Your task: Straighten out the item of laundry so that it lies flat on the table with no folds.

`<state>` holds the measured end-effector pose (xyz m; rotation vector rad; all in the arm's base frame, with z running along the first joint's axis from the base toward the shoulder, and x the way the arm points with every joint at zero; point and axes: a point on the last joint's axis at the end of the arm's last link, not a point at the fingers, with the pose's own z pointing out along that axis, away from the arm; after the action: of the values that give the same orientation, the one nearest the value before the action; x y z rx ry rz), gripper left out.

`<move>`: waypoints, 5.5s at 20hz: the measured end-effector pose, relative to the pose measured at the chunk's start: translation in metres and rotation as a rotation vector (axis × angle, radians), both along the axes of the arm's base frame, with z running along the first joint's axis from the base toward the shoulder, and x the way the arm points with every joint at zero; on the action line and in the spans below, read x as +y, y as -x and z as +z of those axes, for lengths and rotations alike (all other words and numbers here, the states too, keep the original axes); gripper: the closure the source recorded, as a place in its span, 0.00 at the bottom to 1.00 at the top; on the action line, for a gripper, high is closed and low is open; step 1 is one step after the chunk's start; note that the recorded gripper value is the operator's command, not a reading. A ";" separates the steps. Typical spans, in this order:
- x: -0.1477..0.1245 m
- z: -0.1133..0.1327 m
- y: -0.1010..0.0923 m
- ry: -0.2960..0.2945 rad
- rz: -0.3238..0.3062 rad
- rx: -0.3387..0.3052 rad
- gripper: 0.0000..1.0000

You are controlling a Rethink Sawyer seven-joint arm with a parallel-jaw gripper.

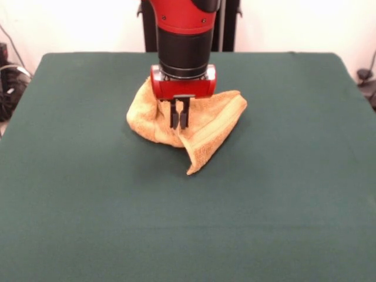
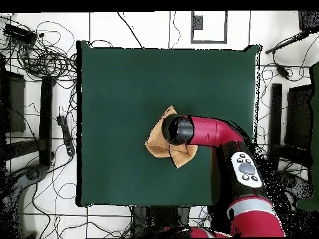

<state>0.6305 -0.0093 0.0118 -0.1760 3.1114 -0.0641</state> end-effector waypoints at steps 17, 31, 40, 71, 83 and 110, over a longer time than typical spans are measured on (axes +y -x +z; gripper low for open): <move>0.008 0.016 0.022 -0.011 -0.006 0.026 1.00; 0.015 0.013 0.042 -0.028 -0.014 0.064 1.00; 0.034 0.021 0.064 -0.046 -0.019 0.030 1.00; 0.081 0.031 0.154 -0.086 -0.038 0.038 1.00; 0.090 0.034 0.186 -0.102 -0.070 0.088 1.00; 0.115 0.053 0.213 -0.109 -0.142 0.101 1.00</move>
<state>0.4173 0.1052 0.0651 0.0456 3.2123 0.1158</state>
